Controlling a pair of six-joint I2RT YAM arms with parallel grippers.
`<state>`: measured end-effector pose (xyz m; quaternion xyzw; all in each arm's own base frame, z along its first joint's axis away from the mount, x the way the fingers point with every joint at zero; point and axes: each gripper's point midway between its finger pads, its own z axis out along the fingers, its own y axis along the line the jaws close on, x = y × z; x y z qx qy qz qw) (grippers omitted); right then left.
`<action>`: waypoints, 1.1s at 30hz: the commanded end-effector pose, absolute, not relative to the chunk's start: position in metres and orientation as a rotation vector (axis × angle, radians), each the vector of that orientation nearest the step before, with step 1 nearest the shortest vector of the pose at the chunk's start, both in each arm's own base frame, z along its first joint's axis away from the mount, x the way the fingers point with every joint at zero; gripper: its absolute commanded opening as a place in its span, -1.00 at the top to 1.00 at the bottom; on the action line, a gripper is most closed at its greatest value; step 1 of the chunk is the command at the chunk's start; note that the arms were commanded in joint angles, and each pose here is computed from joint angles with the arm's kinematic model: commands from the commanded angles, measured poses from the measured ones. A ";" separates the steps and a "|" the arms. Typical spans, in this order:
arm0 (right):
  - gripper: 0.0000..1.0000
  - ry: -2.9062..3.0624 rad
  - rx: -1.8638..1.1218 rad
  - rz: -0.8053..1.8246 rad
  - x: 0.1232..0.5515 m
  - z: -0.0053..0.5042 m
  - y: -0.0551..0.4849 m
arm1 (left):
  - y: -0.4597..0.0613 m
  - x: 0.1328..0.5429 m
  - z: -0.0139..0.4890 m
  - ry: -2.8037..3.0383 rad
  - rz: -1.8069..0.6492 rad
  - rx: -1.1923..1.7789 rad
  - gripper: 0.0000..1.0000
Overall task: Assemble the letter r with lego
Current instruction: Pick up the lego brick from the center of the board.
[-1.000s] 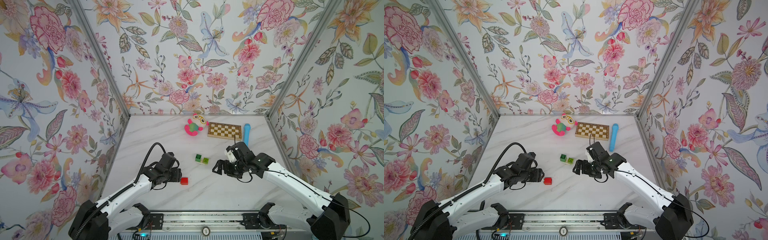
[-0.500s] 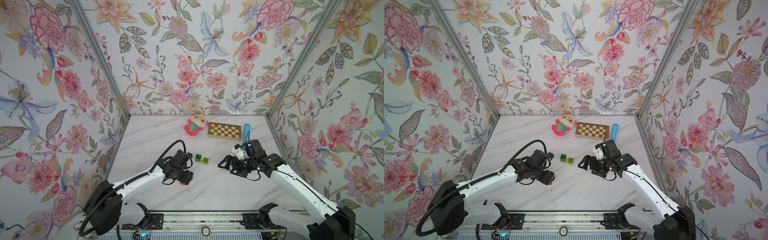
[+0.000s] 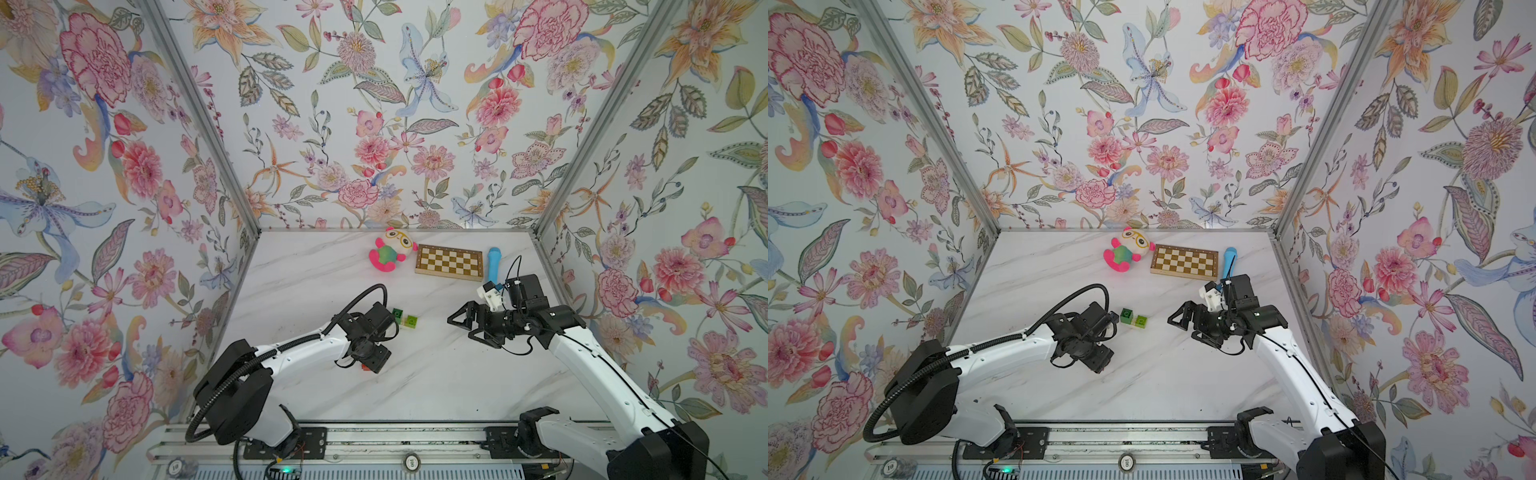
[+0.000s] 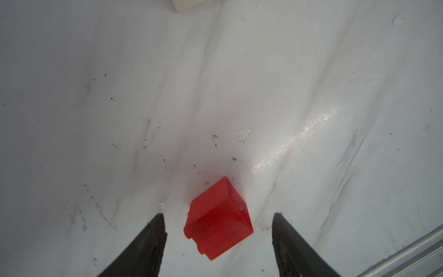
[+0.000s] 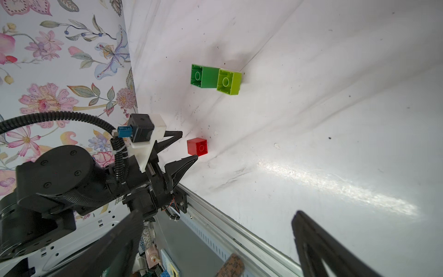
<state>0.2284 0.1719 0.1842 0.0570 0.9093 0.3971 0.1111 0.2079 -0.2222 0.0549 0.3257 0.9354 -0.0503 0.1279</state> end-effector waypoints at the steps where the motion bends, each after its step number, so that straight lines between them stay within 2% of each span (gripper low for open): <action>1: -0.98 2.643 0.109 1.202 0.231 0.193 0.173 | -0.223 0.209 0.047 2.710 -0.106 1.026 -0.45; 7: -0.98 2.640 0.110 1.215 0.229 0.194 0.173 | -0.236 0.195 0.023 2.749 -0.223 1.132 -0.41; 15: -0.98 2.630 0.145 1.202 0.218 0.195 0.166 | -0.235 0.187 0.039 2.770 -0.281 1.034 -0.30; 18: -0.98 2.624 0.151 1.204 0.215 0.196 0.166 | -0.229 0.171 0.030 2.821 -0.332 1.010 -0.26; 25: -0.98 2.615 0.158 1.207 0.209 0.197 0.165 | -0.219 0.160 0.030 2.847 -0.282 0.956 -0.28; 33: -0.98 2.614 0.146 1.217 0.197 0.194 0.166 | -0.211 0.169 0.036 2.813 -0.231 0.824 -0.29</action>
